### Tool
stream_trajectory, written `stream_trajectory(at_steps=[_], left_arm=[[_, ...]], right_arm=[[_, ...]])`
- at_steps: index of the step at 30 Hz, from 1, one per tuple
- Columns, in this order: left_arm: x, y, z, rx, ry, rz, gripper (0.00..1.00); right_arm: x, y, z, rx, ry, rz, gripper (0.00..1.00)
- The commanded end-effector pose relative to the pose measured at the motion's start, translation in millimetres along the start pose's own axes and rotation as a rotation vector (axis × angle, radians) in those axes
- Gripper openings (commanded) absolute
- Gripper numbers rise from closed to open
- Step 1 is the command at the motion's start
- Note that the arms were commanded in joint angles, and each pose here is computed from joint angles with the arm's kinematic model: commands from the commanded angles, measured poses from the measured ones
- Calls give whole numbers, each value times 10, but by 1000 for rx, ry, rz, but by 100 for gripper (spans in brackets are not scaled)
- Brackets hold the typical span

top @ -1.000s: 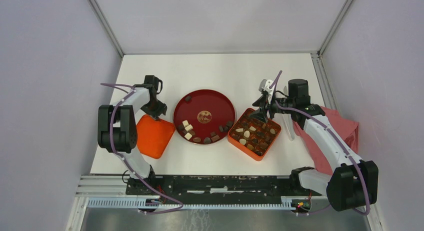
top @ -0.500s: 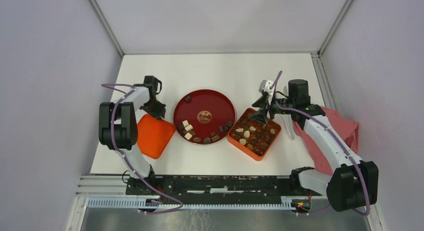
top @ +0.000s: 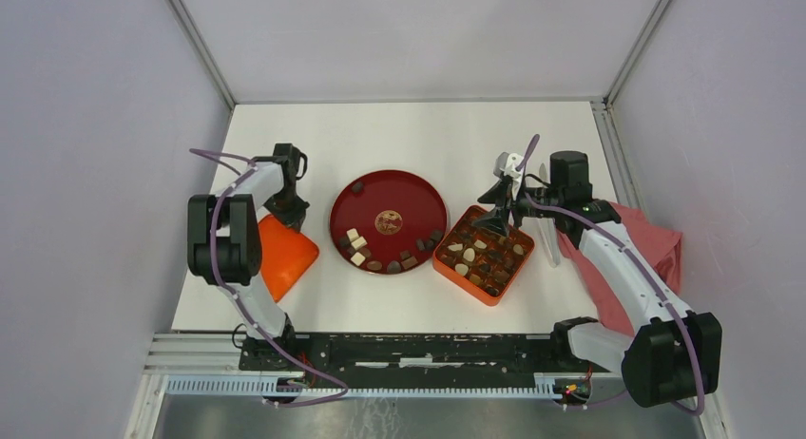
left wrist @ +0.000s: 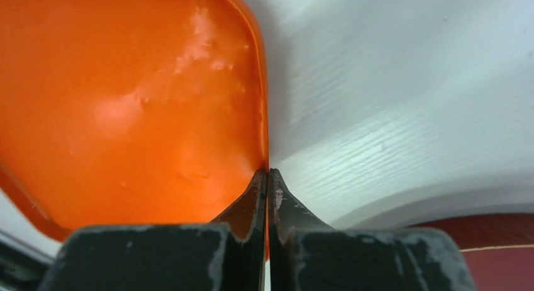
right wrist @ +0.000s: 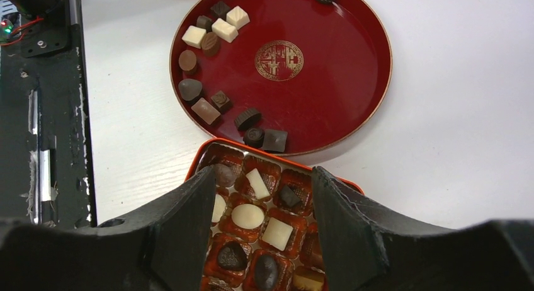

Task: Pack the chocolate
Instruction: Pick up the box lid from the center of the board.

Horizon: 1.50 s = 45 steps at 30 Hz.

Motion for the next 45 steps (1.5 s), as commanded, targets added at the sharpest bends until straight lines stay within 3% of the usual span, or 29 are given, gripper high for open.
stream_trajectory(at_steps=[1, 11, 18, 26, 35, 45], left_arm=[[225, -424, 260, 47, 69, -183, 2], [95, -1103, 345, -297, 11, -310, 2], [-161, -1448, 408, -555, -67, -328, 2], [-337, -1984, 615, -750, -190, -365, 2], [-390, -2500, 698, -958, -363, -354, 2], [-294, -2815, 691, -1092, -508, -361, 2]], right_arm=[[89, -5, 71, 42, -19, -53, 63], [74, 129, 197, 109, -65, -163, 67], [454, 372, 328, 167, -157, -170, 71], [926, 1008, 737, 205, -135, -46, 73], [1201, 1526, 1214, 93, -235, 3, 72], [1487, 1849, 1325, -72, -84, -105, 73]])
Point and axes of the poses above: each gripper's point midway between its finger pads, its own y axis out along the fingers, its own z axis along the line the jaws close on, x = y × z, the point moved 6 cm from there along -y, back along the fingers, and after that the axes turned 7 degrees about y, right-handed, at the moved point
